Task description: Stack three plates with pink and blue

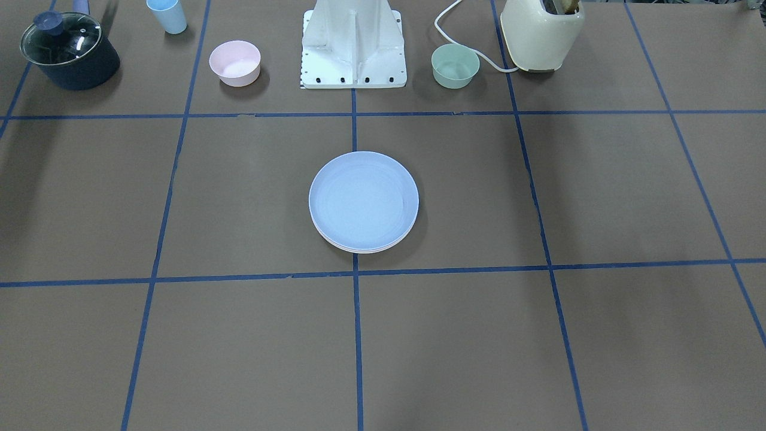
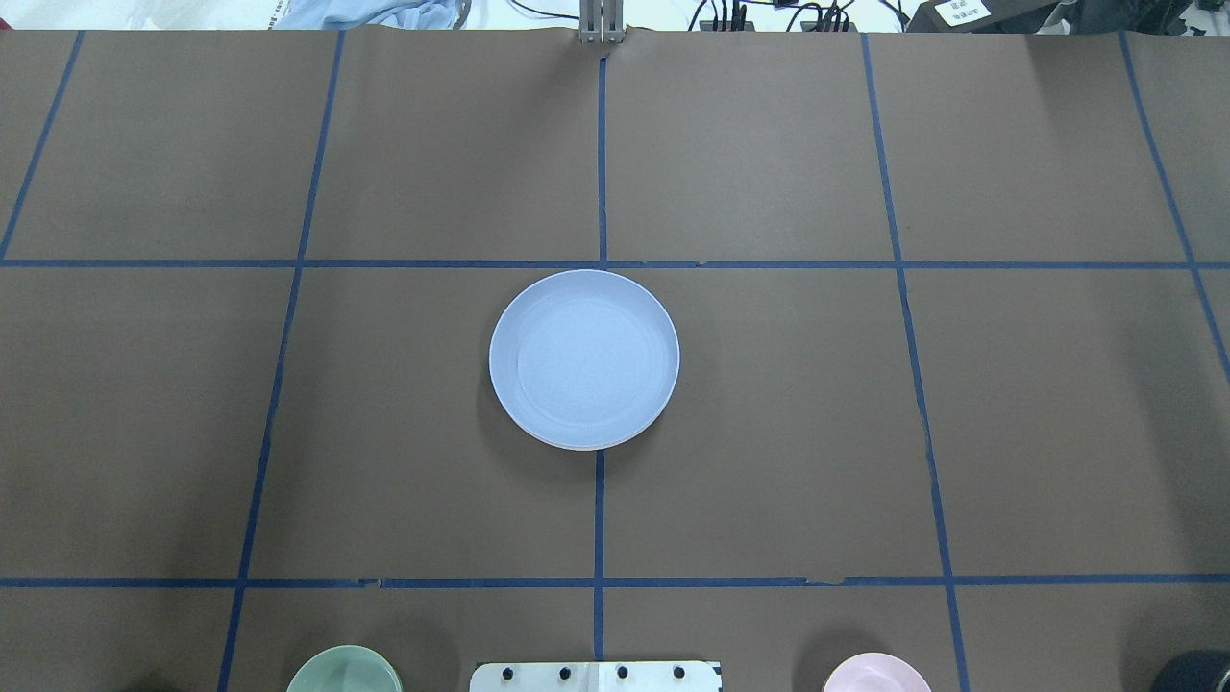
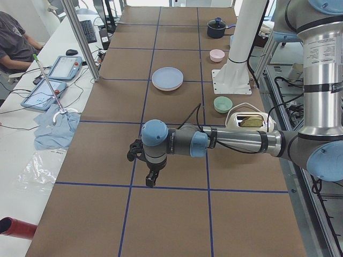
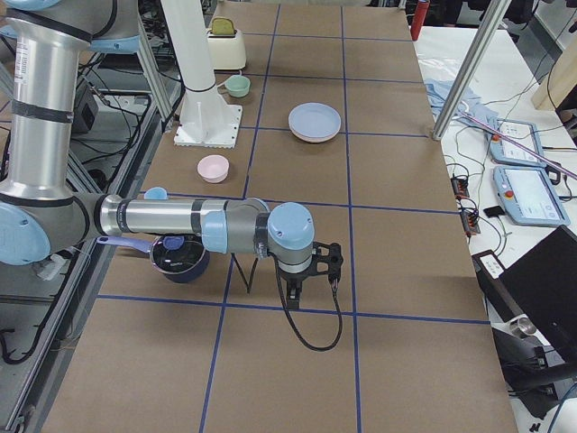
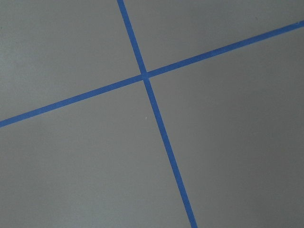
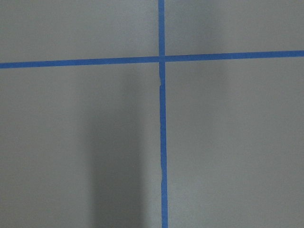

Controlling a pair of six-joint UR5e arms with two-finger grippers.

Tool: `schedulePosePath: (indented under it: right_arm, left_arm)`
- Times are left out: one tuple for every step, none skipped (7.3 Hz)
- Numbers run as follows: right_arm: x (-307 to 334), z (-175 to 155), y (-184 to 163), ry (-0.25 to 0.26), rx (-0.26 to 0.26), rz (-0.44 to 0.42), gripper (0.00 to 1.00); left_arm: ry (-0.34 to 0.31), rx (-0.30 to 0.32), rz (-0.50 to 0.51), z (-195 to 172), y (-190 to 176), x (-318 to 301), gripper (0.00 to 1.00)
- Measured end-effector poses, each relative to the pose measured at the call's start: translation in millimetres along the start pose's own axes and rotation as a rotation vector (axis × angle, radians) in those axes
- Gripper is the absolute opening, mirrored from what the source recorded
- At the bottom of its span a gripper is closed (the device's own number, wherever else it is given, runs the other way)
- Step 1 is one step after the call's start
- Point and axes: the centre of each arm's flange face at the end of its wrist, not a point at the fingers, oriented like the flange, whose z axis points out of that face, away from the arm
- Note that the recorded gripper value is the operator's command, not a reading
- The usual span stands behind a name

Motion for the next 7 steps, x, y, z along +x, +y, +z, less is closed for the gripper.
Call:
schedulePosePath:
  right_arm:
    - [-0.5, -1.8, -0.4, 0.000, 0.004, -0.001, 1.00]
    - [-1.2, -4.3, -0.5, 0.000, 0.010, -0.002, 1.00]
    - [-1.5, -5.4, -0.5, 0.000, 0.012, -0.002, 1.00]
    - [-1.7, -5.8, -0.4, 0.000, 0.013, -0.002, 1.00]
    - [-1.7, -6.1, -0.5, 0.000, 0.014, -0.002, 1.00]
    - [-1.9, -6.3, -0.6, 0.000, 0.014, -0.003, 1.00]
    - [-2.1, -6.5, -0.7, 0.000, 0.014, -0.003, 1.00]
  left_arm:
    - [-0.001, 0.001, -0.001, -0.6, 0.2, -0.5, 1.00]
    - [-0.002, 0.002, -0.002, -1.3, 0.5, -0.9, 1.00]
    - [-0.002, 0.003, -0.002, -1.7, 0.5, -1.0, 1.00]
    - [-0.001, 0.004, -0.003, -1.8, 0.6, -1.0, 1.00]
    - [-0.001, 0.004, -0.005, -1.7, 0.7, -1.3, 1.00]
    - [0.000, 0.004, -0.028, -1.8, 0.6, -1.2, 1.00]
    - [0.000, 0.007, -0.075, -2.6, 0.0, -0.5, 1.00]
